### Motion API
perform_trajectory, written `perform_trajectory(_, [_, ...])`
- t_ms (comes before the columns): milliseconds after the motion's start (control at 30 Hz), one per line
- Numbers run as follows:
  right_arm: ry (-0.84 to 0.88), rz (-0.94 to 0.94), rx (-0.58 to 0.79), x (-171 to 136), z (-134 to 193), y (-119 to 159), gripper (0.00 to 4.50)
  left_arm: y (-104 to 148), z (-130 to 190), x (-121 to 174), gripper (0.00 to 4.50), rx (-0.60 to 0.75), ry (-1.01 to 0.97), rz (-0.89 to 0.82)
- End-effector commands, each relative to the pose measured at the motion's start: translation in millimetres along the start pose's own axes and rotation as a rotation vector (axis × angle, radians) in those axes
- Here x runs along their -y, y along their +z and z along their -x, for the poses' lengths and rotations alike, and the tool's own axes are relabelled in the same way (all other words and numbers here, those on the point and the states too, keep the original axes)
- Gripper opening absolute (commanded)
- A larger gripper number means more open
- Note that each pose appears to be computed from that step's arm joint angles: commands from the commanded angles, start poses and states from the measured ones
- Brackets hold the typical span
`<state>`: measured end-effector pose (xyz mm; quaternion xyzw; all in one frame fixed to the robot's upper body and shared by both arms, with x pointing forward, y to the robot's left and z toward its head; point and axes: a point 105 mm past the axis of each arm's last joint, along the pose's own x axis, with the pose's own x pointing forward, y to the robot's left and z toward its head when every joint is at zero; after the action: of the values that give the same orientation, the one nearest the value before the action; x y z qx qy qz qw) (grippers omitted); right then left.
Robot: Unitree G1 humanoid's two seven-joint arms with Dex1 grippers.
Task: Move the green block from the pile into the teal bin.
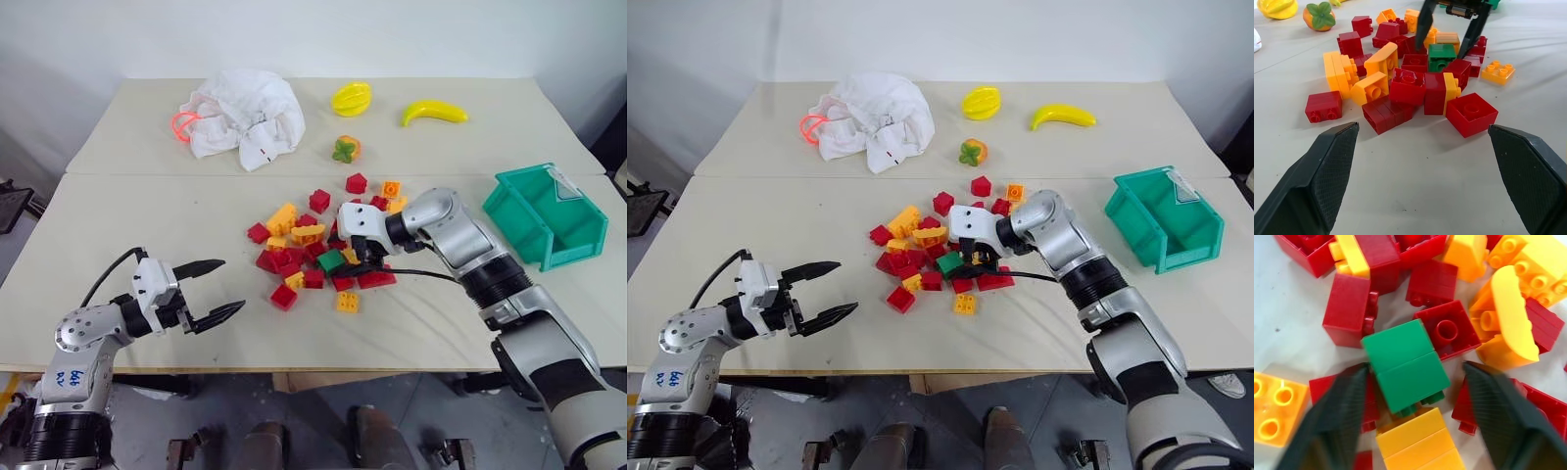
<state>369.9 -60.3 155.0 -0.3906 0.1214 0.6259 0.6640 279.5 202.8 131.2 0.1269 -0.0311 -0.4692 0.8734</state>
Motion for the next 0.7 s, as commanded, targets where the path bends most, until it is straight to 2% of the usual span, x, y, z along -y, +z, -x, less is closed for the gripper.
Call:
perform_trajectory(33, [0.026,0.026,0.007,0,0,7,2.01,11,-4,1,4.50,0.034,-0.008,-0.031])
perform_trajectory(100, [0.031,0.023,0.011,0,0,7,1.49,12,-4,1,4.50,0.035,-0.008,-0.031])
perform_trajectory(233, [0.047,0.008,0.060,-4,4,11,1.48,13,-5,3,4.50,0.037,-0.012,-0.031])
perform_trajectory(367, [-0.002,0.043,0.273,-8,30,31,1.48,20,-11,8,4.50,0.064,-0.035,-0.033])
perform_trajectory(433, [-0.124,-0.004,0.416,-7,61,30,1.48,30,-21,12,4.50,0.117,-0.046,-0.033])
perform_trajectory(500, [-0.321,-0.169,0.551,1,102,18,1.48,42,-32,17,4.50,0.177,-0.056,-0.032])
perform_trajectory(567, [-0.424,-0.282,0.601,3,124,7,1.48,47,-37,18,4.50,0.201,-0.055,-0.041])
perform_trajectory(633, [-0.666,-0.311,0.490,2,165,-36,1.48,55,-50,18,4.50,0.250,-0.044,-0.040])
perform_trajectory(700, [-0.799,-0.308,0.404,-2,189,-57,1.48,61,-57,18,4.50,0.283,-0.035,-0.038])
